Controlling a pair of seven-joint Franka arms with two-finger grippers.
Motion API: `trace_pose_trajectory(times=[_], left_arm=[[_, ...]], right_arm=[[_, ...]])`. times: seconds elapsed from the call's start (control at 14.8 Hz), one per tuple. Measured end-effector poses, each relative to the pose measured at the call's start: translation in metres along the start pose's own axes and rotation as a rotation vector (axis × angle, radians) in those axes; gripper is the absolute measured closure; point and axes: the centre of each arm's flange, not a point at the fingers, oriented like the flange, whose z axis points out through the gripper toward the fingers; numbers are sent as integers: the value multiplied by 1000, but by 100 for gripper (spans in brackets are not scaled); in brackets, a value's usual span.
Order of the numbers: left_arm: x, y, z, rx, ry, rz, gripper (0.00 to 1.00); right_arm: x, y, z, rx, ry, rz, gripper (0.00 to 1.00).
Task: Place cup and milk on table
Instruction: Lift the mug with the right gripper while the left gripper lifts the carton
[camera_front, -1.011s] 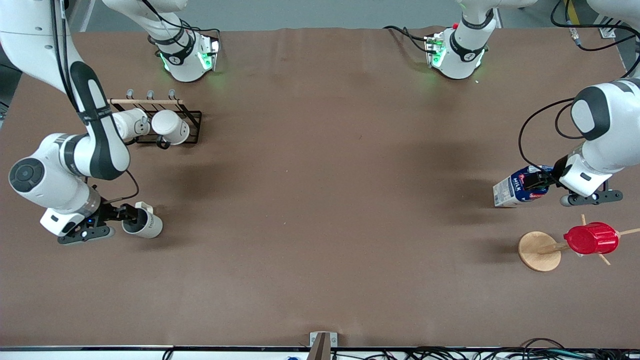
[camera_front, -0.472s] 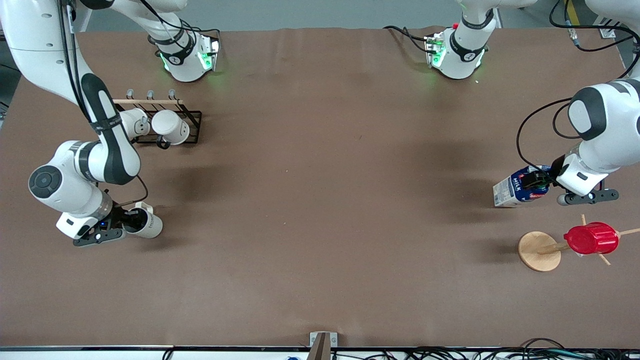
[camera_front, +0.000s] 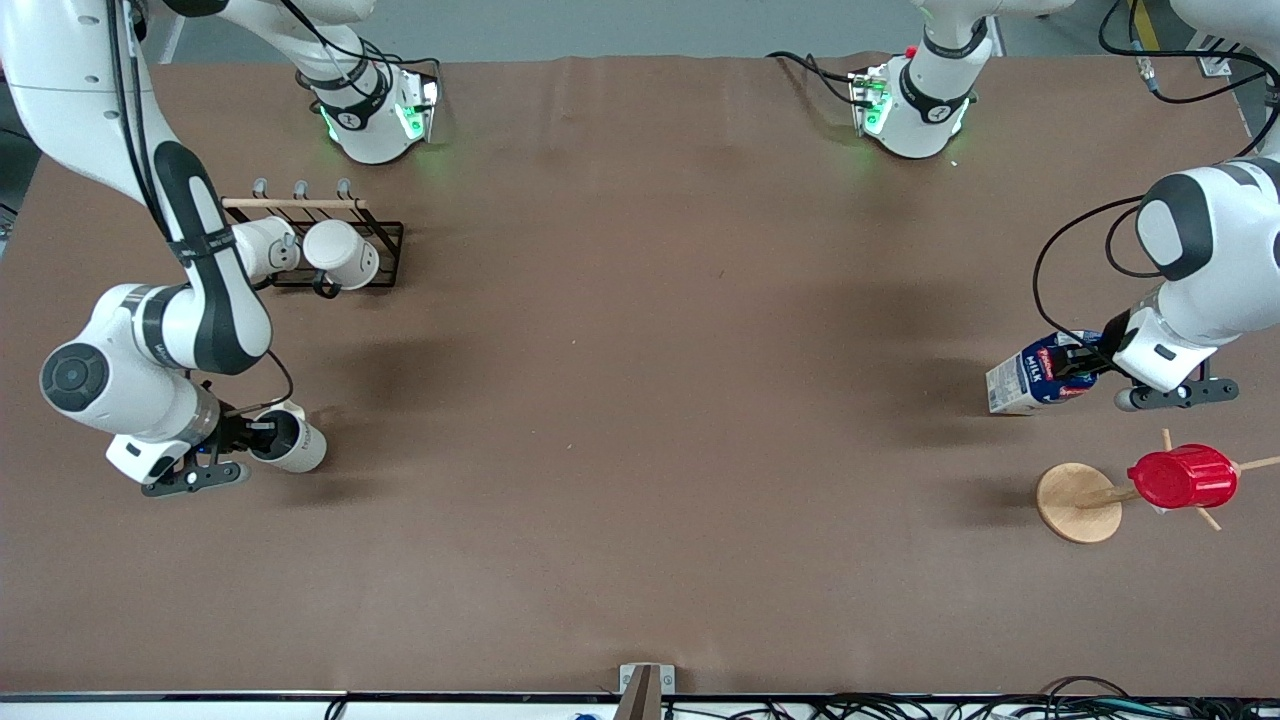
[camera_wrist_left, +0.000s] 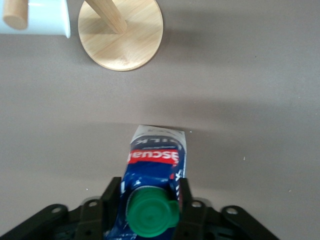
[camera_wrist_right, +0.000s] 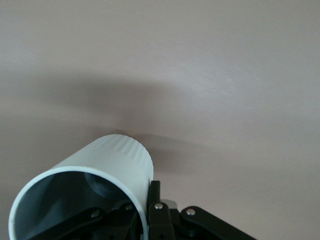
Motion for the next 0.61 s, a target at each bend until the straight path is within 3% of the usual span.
trace_pose_trajectory(times=[0.13,0.27,0.61], left_arm=[[0,0,-4,-1,7,0,64],[0,0,-14,-3,25,1,68],[3,16,-47,-11,85,31,69]], right_arm=[[23,-50,-47,33,-25,60,95],[38,-113,-81,54,-13,108,95],[35,-301,-71,63,2,237,95]])
